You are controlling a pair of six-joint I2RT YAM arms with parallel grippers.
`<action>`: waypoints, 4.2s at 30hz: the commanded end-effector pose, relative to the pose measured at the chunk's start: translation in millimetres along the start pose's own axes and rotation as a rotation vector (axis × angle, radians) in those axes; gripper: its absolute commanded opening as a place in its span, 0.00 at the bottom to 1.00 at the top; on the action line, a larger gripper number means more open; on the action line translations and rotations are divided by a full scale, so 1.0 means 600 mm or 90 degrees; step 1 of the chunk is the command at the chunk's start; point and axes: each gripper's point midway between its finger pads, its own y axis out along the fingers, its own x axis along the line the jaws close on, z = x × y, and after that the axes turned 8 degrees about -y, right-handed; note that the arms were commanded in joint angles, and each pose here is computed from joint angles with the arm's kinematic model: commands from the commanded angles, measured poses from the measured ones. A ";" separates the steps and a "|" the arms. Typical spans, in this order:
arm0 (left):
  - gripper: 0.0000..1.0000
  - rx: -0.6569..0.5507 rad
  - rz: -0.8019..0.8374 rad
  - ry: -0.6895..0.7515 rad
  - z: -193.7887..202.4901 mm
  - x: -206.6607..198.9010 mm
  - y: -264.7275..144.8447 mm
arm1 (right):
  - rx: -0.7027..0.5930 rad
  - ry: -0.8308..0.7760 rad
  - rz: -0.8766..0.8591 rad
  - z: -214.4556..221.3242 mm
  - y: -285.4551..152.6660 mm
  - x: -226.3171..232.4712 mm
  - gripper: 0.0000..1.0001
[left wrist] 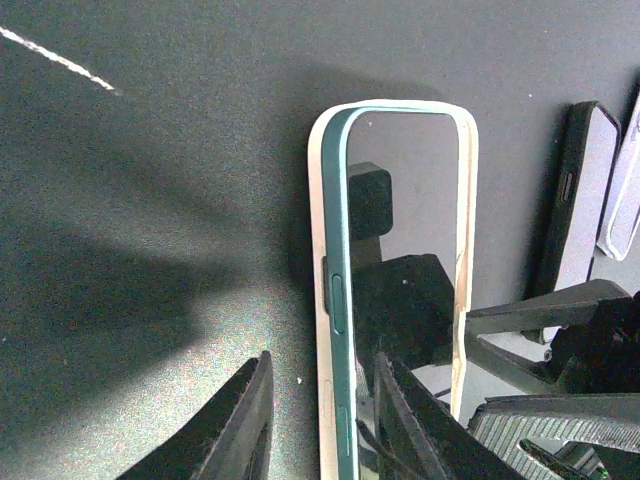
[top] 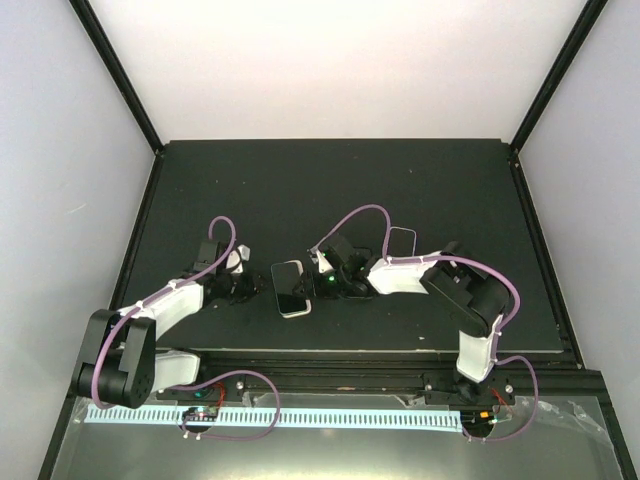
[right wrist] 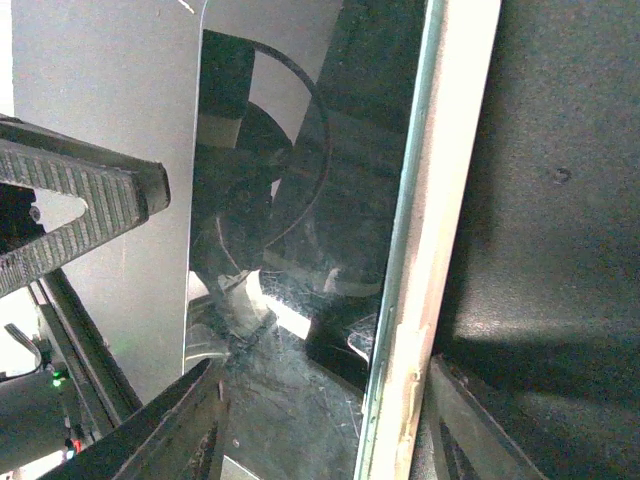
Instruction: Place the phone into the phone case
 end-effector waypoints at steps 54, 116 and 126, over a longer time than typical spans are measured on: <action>0.31 -0.039 -0.090 0.100 -0.022 -0.060 0.039 | -0.097 0.016 0.002 -0.046 -0.020 -0.051 0.47; 0.07 0.019 0.000 0.069 0.019 -0.033 0.060 | -0.089 0.088 -0.203 -0.073 -0.008 0.024 0.38; 0.07 0.032 0.009 0.055 0.025 -0.029 0.069 | -0.082 0.093 -0.182 -0.071 0.000 0.013 0.22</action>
